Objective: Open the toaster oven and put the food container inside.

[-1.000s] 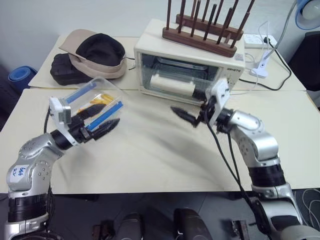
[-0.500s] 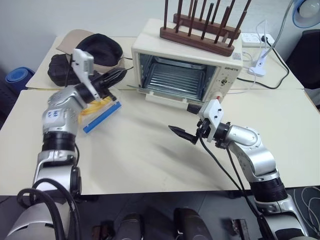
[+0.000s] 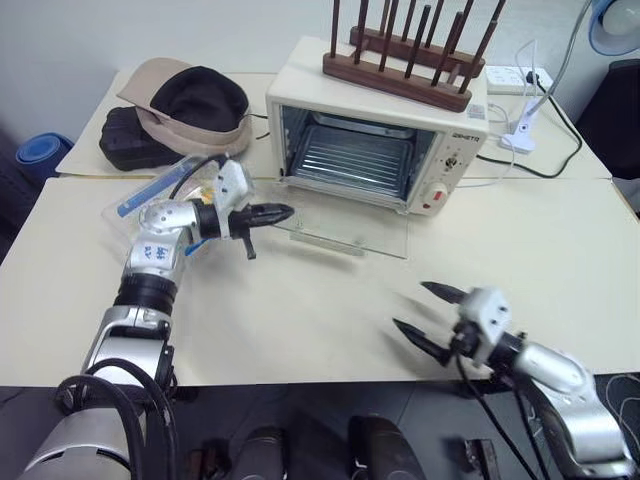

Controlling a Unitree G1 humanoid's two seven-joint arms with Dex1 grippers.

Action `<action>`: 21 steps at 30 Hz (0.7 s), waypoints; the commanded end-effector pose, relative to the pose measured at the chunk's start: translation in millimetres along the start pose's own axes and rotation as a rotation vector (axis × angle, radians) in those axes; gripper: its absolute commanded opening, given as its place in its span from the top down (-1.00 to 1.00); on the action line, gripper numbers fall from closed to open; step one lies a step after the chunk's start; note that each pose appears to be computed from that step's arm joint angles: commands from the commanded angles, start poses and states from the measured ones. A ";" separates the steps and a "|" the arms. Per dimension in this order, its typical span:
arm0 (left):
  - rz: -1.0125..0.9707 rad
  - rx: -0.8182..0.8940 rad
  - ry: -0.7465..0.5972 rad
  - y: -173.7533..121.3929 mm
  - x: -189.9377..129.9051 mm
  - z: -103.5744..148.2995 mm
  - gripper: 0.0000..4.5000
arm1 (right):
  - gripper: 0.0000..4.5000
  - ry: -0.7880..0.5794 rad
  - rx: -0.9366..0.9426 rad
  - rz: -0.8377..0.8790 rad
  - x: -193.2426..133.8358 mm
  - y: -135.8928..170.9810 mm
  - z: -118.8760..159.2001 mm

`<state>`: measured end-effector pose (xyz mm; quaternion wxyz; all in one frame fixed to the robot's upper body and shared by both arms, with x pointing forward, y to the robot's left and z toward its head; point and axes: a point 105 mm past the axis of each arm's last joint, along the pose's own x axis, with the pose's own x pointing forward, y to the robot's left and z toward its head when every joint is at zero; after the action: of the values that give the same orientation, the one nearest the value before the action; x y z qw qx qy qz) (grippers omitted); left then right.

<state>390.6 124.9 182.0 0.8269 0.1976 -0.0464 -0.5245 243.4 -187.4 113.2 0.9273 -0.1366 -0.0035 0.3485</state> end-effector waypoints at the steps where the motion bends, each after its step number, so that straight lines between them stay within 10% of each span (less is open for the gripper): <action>1: 0.039 0.073 -0.013 -4.0 3.4 9.4 0.99 | -1.00 -0.115 -0.071 -0.051 -20.9 -12.8 26.0; 9: 0.108 0.054 0.018 -31.6 -13.0 -13.3 0.99 | -1.00 -0.261 -0.064 -0.018 -5.5 -29.9 52.1; 15: 0.270 -0.080 -0.186 -47.5 -71.2 23.5 0.32 | -1.00 -0.379 -0.035 0.138 25.1 -21.6 74.1; 21: 0.713 -0.275 -0.085 -67.4 -189.5 6.4 -0.48 | -1.00 -0.435 -0.025 0.316 45.1 -1.2 82.9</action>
<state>262.5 243.6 174.3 0.9597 0.0500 -0.0598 -0.2698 274.0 -143.1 185.2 0.8504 -0.0745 -0.1714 0.4919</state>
